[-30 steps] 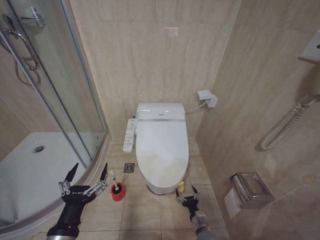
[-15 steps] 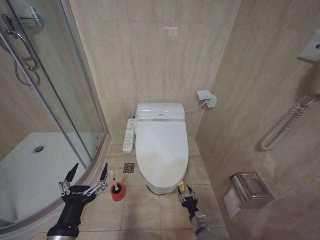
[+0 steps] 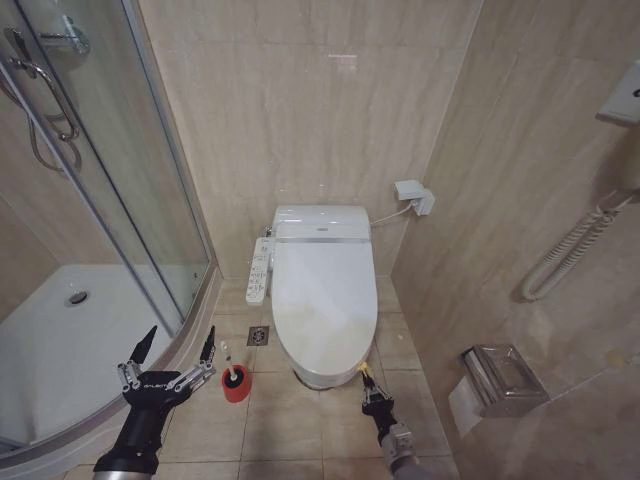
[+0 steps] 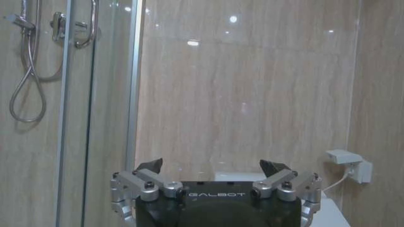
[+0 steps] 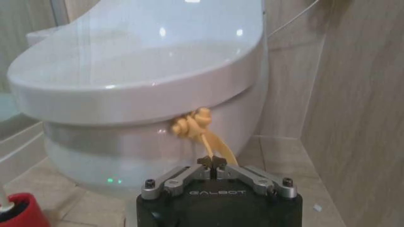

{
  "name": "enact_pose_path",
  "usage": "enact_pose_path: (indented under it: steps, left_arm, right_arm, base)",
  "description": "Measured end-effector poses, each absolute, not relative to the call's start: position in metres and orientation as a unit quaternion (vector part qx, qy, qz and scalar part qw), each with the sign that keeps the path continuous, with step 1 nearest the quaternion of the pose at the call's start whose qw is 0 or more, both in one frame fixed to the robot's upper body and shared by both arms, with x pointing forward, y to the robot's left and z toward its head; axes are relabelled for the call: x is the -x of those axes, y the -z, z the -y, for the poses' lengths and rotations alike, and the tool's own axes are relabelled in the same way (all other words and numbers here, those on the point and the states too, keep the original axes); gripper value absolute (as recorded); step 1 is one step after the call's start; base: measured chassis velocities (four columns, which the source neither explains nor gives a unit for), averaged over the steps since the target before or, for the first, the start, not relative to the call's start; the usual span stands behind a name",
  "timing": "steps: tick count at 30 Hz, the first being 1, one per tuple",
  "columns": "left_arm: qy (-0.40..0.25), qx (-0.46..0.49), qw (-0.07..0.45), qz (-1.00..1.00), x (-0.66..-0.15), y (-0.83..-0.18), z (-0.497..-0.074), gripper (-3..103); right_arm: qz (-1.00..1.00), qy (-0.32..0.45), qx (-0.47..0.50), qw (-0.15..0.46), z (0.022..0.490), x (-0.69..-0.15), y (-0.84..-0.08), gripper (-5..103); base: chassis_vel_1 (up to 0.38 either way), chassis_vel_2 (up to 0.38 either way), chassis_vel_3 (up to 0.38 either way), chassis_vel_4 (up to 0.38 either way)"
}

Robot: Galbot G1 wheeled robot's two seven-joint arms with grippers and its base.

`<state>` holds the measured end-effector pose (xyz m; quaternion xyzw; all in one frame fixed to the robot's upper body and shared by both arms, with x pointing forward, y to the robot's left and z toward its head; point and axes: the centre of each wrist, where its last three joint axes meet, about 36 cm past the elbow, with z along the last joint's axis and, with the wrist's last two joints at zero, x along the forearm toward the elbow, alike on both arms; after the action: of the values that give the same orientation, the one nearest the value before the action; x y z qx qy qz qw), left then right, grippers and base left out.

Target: Open the toilet lid, clean the toilet bowl with a toilet brush, close the toilet lid, and flush.

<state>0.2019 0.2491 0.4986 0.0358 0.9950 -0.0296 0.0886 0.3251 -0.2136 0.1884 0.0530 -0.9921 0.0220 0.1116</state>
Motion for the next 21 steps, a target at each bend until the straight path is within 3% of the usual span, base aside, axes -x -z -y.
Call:
enact_pose_path:
  steps: [9,18,21]
  left_arm:
    - [0.03,-0.036,0.089,-0.995,-0.202,-0.499,-0.249,100]
    - [0.03,-0.036,0.089,-0.995,-0.202,-0.499,-0.249,100]
    - [0.03,-0.036,0.089,-0.995,-0.202,-0.499,-0.249,100]
  right_arm:
    - [0.997,0.001,-0.023,0.078,0.229,-0.323,-0.224,1]
    - [1.0,0.015,0.021,-0.007,0.261,-0.315,-0.305,1]
    - [0.997,0.031,0.031,-0.066,0.266,-0.313,-0.368,1]
  base:
    - [0.0,0.0,0.0,0.0]
    - [0.0,0.0,0.0,0.0]
    - [0.0,0.0,0.0,0.0]
